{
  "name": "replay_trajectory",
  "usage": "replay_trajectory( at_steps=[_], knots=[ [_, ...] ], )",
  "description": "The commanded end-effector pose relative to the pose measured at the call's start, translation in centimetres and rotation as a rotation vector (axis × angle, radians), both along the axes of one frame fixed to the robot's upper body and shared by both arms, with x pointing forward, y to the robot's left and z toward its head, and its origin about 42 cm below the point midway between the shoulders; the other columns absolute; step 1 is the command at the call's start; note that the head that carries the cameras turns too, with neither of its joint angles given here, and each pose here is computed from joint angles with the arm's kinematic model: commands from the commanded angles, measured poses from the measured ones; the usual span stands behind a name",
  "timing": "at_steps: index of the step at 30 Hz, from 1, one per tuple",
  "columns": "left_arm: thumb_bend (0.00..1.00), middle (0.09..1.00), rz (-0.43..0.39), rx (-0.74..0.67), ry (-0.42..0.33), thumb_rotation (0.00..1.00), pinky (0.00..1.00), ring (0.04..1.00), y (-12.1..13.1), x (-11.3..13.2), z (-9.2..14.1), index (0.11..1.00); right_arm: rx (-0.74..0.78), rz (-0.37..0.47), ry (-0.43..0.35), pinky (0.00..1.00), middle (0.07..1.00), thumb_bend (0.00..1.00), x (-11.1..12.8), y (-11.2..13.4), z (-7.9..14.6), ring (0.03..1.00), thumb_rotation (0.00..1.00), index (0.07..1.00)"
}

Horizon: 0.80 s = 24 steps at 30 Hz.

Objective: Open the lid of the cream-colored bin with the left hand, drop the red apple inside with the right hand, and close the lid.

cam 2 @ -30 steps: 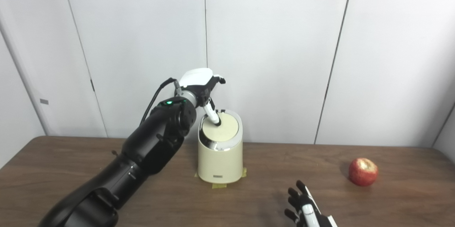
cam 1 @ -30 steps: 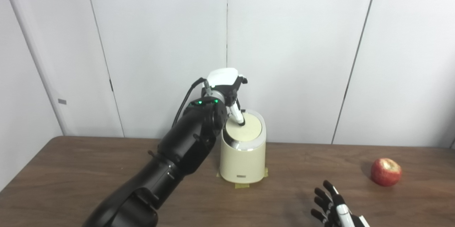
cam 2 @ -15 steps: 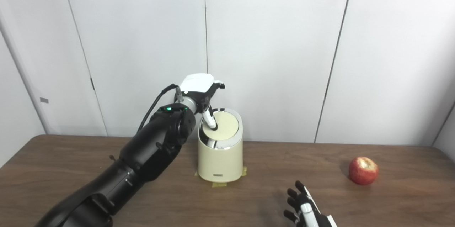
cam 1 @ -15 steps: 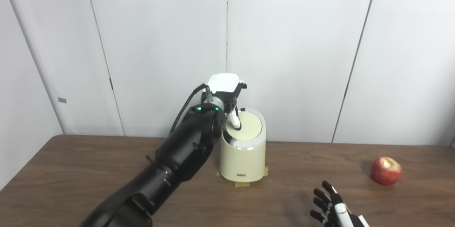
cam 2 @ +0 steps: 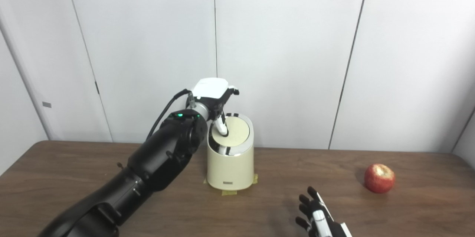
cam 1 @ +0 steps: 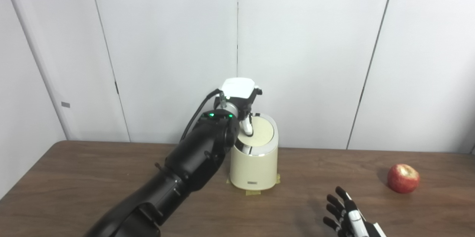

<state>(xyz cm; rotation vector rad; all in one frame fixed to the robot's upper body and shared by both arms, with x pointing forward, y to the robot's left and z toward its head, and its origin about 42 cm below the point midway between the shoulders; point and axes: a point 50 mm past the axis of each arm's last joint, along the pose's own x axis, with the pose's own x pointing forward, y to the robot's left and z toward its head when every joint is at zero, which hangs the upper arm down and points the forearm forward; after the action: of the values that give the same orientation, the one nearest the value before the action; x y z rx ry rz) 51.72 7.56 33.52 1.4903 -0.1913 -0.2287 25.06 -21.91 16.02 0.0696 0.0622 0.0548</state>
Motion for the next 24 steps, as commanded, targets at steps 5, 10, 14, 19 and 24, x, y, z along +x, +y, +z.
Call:
replay_trajectory(
  at_steps=[5, 10, 14, 19, 24],
  knots=[
    [0.91, 0.892, -0.037, 0.075, -0.033, 0.0, 0.91, 0.905, -1.2, 0.1, 0.3, 0.881, 0.004, 0.001, -0.077, 0.86, 0.932, 0.49, 0.6, 0.3, 1.9, 0.94, 0.9, 0.965],
    [0.91, 0.902, -0.044, 0.108, -0.008, 0.01, 0.91, 0.912, -1.1, -0.1, -0.9, 0.889, 0.006, 0.006, -0.078, 0.87, 0.934, 0.49, 0.7, 0.3, 1.9, 0.944, 0.89, 0.968],
    [0.92, 0.906, -0.055, 0.11, 0.015, 0.01, 0.9, 0.915, -0.8, -0.5, -1.6, 0.891, 0.008, 0.006, -0.082, 0.87, 0.936, 0.5, 0.6, 0.2, 1.9, 0.944, 0.89, 0.969],
    [0.91, 0.909, -0.05, 0.097, 0.021, 0.02, 0.89, 0.92, -0.3, -0.5, -0.5, 0.902, 0.001, 0.007, -0.085, 0.86, 0.93, 0.5, 0.6, 0.2, 2.0, 0.94, 0.88, 0.965],
    [0.9, 0.913, -0.03, -0.001, 0.032, 0.0, 0.93, 0.928, 1.0, -0.8, 3.0, 0.892, 0.008, -0.003, -0.084, 0.85, 0.929, 0.5, 0.6, 0.2, 2.2, 0.933, 0.88, 0.954]
  ],
)
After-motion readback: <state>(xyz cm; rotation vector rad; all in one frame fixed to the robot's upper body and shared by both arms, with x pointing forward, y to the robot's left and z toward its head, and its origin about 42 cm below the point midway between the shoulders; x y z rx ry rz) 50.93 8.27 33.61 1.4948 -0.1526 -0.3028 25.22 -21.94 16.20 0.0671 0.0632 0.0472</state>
